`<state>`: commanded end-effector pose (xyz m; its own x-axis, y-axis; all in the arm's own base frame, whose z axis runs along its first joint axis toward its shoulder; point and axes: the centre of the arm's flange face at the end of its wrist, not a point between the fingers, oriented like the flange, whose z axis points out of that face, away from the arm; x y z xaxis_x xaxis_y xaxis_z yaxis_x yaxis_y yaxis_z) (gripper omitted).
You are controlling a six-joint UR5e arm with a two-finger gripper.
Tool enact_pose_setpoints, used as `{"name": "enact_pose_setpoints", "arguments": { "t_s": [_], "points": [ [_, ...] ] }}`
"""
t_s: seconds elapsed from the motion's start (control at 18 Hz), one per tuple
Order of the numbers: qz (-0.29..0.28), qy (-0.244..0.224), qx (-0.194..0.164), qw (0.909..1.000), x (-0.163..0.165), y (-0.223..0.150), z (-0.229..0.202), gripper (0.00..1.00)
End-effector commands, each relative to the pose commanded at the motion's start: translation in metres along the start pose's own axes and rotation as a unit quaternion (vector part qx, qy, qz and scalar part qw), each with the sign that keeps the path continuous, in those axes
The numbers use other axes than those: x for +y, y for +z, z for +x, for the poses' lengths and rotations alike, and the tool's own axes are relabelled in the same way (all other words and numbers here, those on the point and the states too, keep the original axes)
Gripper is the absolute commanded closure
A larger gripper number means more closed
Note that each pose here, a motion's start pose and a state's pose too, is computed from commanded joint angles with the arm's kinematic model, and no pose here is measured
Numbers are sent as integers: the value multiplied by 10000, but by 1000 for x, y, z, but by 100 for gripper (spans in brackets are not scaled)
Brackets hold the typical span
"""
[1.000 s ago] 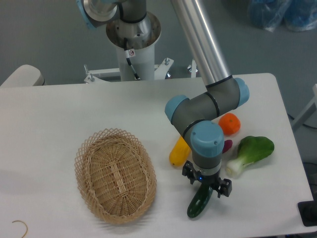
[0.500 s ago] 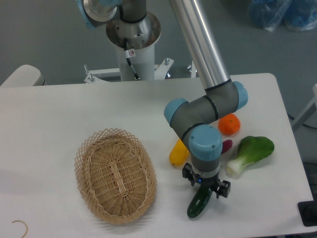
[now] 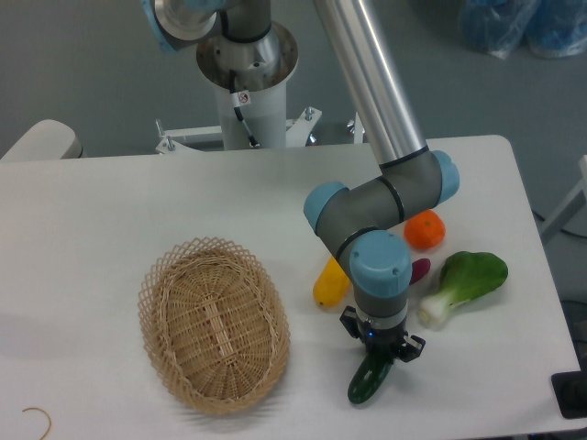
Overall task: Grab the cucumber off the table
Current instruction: 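Lower the gripper around the cucumber and close the fingers on it, then lift the grasped cucumber up off the table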
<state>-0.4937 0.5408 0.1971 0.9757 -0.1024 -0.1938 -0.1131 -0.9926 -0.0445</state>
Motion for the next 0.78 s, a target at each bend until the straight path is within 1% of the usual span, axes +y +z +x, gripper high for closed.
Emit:
{"name": "enact_pose_setpoints", "arguments": {
  "t_s": [0.11, 0.22, 0.33, 0.44, 0.5, 0.61, 0.78],
  "points": [
    [28, 27, -46, 10000, -1, -5, -2, 63],
    [109, 33, -184, 9998, -3, -25, -8, 63],
    [228, 56, -404, 9989, 1, -67, -14, 63],
    [379, 224, -634, 9970, 5, -115, -15, 63],
    [392, 248, -629, 9969, 8, -135, -12, 63],
    [336, 282, -478, 9979, 13, -167, -5, 63],
    [394, 431, -343, 9977, 21, -205, 4, 63]
  ]
}}
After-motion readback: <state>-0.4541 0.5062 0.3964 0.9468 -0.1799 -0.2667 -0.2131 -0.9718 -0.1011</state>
